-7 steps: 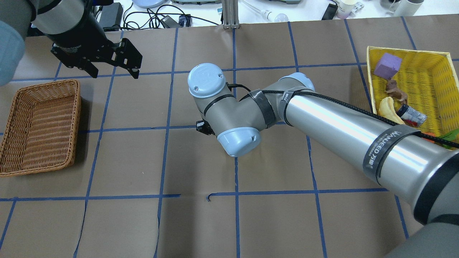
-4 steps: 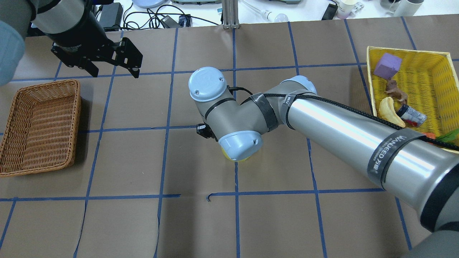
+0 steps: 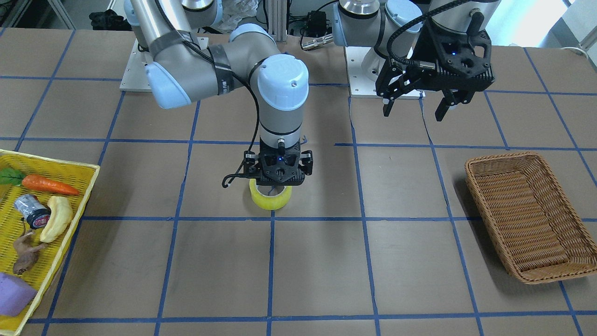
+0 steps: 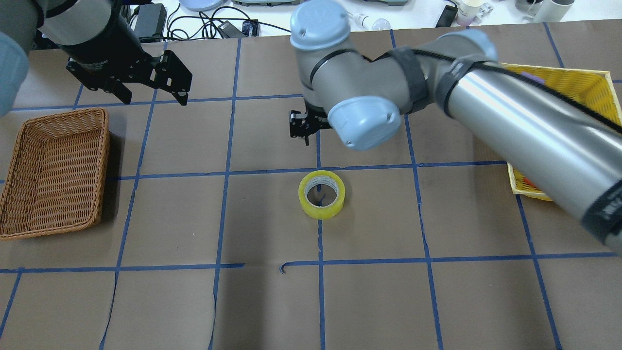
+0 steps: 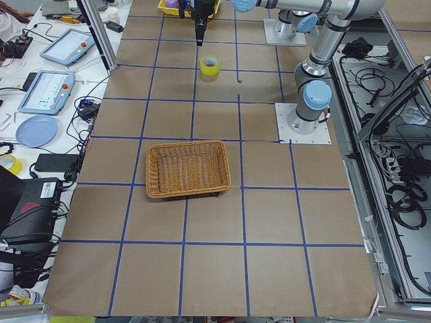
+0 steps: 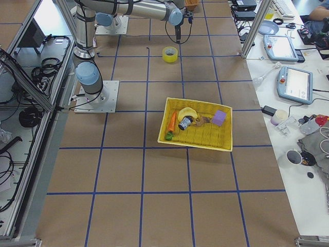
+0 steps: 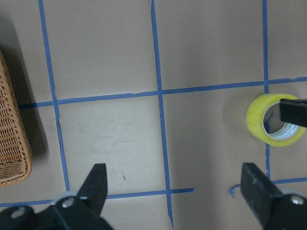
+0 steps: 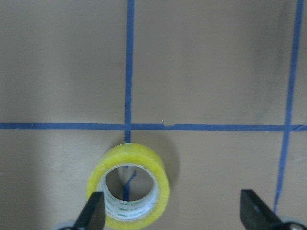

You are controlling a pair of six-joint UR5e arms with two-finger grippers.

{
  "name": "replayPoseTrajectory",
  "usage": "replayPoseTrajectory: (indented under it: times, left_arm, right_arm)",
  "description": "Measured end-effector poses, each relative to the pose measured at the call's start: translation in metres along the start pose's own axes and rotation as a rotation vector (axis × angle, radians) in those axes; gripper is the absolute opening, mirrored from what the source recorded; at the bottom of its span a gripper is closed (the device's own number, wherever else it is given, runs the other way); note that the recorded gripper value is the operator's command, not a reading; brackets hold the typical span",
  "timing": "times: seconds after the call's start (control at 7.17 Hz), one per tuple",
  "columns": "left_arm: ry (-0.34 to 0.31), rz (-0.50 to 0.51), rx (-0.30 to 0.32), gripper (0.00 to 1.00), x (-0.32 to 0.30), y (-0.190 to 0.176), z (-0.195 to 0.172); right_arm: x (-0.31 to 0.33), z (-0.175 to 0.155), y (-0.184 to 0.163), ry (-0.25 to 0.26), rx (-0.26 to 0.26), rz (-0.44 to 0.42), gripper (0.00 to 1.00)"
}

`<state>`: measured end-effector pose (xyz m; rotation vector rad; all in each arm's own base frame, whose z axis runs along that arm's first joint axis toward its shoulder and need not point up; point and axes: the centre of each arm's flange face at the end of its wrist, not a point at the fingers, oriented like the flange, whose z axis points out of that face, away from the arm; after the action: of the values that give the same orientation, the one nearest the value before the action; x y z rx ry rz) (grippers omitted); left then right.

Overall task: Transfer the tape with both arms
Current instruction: 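Move the left gripper to the tape roll while the right arm withdraws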

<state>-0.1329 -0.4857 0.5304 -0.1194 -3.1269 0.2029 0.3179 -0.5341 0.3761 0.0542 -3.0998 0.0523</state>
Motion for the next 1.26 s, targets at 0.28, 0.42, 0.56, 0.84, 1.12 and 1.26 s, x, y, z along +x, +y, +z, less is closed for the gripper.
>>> replayPoseTrajectory:
  times: [0.28,0.42,0.56,0.84,1.12,1.26]
  left_arm:
    - [0.004,-0.001,-0.028,1.00,0.005,-0.007,0.017]
    - [0.009,0.007,-0.051,1.00,0.018,-0.013,0.042]
    - [0.015,0.000,-0.058,1.00,0.046,-0.022,0.076]
    - [0.015,0.001,-0.110,1.00,0.125,-0.018,0.144]
    - [0.072,0.001,-0.138,1.00,0.165,-0.008,0.213]
    - [0.107,0.003,-0.150,1.00,0.180,0.004,0.245]
  right_arm:
    - [0.082,-0.066,0.001,0.030,-0.029,-0.048,1.00]
    - [0.121,-0.088,0.007,0.042,-0.041,-0.080,1.00]
    - [0.153,-0.107,0.012,0.041,-0.028,-0.117,1.00]
    - [0.180,-0.133,0.010,0.029,0.077,-0.154,1.00]
    - [0.182,-0.135,0.013,0.021,0.108,-0.157,1.00]
    - [0.181,-0.130,0.018,0.018,0.108,-0.158,1.00]
